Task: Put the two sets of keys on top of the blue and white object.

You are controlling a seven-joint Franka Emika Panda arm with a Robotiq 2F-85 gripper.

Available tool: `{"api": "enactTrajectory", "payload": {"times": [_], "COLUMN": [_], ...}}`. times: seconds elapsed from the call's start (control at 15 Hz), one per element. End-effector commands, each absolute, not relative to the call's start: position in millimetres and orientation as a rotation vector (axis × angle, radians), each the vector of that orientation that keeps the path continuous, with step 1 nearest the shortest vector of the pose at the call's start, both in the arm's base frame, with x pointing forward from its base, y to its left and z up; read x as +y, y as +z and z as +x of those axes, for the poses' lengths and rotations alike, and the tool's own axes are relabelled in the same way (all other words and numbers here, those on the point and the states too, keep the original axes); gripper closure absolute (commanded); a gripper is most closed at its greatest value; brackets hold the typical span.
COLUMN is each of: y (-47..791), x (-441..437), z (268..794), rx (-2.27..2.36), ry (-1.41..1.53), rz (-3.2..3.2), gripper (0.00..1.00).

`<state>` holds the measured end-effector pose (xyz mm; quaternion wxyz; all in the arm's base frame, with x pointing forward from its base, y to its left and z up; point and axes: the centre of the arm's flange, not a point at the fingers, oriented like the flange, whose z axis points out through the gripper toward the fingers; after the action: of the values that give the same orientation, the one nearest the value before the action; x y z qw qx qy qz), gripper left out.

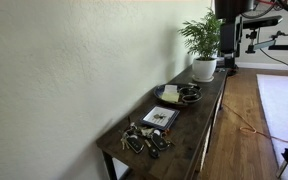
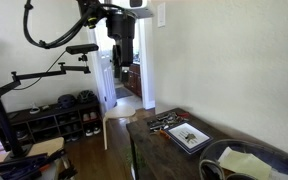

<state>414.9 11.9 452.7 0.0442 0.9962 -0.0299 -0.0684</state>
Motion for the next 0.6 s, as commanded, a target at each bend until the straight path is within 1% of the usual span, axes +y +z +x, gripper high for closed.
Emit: {"api": "enactTrajectory", "payload": {"times": [0.0, 0.53], "y": [450.4, 441.4], "x": [12.0, 12.4], "z": [415.9, 421.4], "rx": [-0.091, -0.102], "ry": [-0.215, -0.210], "rz": [3.044, 3.052], "gripper": [0.00, 0.00]}}
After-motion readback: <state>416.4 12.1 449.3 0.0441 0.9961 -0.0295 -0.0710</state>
